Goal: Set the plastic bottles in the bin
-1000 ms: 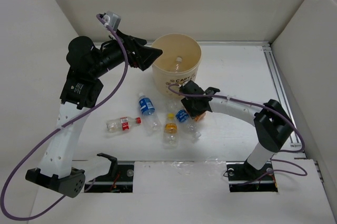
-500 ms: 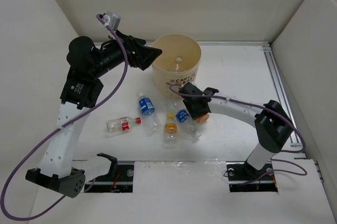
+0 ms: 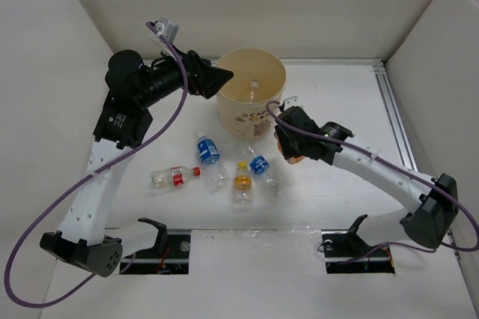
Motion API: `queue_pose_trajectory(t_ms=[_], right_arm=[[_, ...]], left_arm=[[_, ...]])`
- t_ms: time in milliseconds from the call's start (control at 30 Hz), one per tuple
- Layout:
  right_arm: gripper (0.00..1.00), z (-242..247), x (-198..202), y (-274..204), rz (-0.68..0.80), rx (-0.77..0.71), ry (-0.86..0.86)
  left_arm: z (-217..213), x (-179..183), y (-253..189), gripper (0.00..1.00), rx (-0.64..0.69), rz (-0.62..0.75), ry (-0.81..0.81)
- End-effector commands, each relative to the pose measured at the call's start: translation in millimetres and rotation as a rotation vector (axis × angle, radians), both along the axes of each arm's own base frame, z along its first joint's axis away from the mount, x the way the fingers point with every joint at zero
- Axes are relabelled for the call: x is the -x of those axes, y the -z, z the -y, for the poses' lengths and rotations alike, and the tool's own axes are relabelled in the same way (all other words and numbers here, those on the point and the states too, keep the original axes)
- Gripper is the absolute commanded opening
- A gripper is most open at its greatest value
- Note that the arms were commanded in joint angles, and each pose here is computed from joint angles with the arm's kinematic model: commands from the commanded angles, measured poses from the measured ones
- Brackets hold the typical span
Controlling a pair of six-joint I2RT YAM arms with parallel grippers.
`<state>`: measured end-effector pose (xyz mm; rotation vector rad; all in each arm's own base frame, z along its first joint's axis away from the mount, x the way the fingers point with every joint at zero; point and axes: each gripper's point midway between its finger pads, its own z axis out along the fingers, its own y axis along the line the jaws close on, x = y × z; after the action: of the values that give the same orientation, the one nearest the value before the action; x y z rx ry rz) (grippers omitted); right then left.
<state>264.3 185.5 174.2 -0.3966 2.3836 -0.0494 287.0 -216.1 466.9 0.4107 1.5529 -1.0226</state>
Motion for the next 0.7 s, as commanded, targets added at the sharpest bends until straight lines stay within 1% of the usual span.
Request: queue_pose_trajectory(t_ms=[0,133,200,233,300,367,400,467,533,600,633,667], right_arm=[[0.0,-6,-8,-11,0.018,-0.049,-0.021],[0.0,-1,-11,26,-0.055,0.001,0.01],[0.0,1,-17,41,-0.084,-0.023,0.044],[0.0,4,-16,59,-0.127,-0.006,0.051],[0.0,8,-17,78,-0.185,-0.022,0.071],[0.0,16,-11,105,-0.253,0.027,0.098],[0.0,15,-9,111,-0.285,0.004,0.114],[0.0,19,2,126,-0.33,0.011,0.116],[0.0,17,6,130,-0.348,-0.007,0.119],[0.21,20,12,137,-0.372,0.008,0.131],[0.36,17,13,137,-0.373,0.005,0.129],[0.54,17,14,137,-0.373,0.005,0.129]], left_arm=[[1,3,-13,1.0,0.028,0.05,0.01],[1,3,-13,1.0,0.028,0.05,0.01],[2,2,-9,1.0,0.024,0.041,0.01],[1,0,-10,1.0,0.025,0.041,0.001],[1,0,-10,1.0,0.025,0.041,0.001],[1,1,-7,1.0,0.022,0.031,0.001],[1,1,-7,1.0,0.022,0.031,0.001],[-1,2,-10,1.0,0.026,0.039,-0.009],[-2,4,-7,1.0,0.017,0.038,-0.009],[-3,8,-10,1.0,0.02,0.048,-0.009],[-4,9,-14,1.0,0.024,0.057,-0.009],[-4,9,-14,1.0,0.024,0.057,-0.009]])
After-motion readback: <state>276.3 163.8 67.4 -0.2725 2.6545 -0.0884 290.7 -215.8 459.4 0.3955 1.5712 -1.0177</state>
